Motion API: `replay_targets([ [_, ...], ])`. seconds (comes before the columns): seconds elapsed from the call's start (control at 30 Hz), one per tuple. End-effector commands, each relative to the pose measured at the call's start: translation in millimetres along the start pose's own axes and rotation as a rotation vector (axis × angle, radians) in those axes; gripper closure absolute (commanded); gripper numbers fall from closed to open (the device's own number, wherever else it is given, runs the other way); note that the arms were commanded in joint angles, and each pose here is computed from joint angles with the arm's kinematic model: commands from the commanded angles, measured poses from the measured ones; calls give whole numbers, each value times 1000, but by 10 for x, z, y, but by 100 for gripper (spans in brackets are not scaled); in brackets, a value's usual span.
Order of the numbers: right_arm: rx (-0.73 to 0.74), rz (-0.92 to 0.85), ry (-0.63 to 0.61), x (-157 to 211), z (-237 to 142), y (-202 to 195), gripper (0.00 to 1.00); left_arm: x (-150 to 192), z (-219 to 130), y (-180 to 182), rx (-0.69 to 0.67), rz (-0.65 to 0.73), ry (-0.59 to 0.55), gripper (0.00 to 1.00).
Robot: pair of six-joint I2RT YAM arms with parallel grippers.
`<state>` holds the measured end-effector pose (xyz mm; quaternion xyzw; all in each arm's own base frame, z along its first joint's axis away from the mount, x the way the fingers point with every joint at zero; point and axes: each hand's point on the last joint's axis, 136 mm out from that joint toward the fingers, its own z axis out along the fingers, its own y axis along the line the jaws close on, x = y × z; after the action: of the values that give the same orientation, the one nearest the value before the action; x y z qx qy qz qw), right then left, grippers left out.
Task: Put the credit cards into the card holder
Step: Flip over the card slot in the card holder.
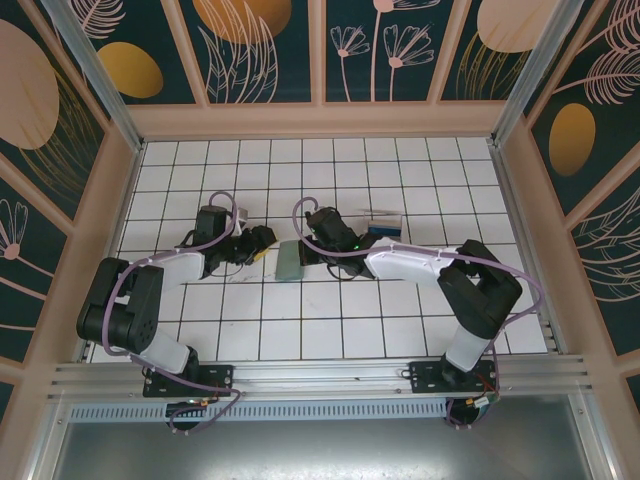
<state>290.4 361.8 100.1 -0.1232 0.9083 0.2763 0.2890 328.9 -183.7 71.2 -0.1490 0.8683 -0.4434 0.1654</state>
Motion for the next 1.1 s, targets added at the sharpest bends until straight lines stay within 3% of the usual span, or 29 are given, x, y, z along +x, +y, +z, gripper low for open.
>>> replay_targets([
  [0.0, -59, -16, -28, -87, -99, 122, 99, -18, 32, -62, 36, 23, 15, 44],
  [0.23, -189, -58, -86, -236, -280, 392, 99, 61, 81, -22, 42, 18, 41, 43],
  [0.73, -223, -82, -115, -300, -242, 457, 100, 128, 137, -70, 111, -14, 88, 45],
  [0.9, -199, -84, -84, -215, -148, 392, 100, 111, 116, -19, 61, 17, 81, 44],
  [1.07, -169, -86, -78, -177, -118, 315, 100, 114, 112, 256, -94, 67, 82, 50],
])
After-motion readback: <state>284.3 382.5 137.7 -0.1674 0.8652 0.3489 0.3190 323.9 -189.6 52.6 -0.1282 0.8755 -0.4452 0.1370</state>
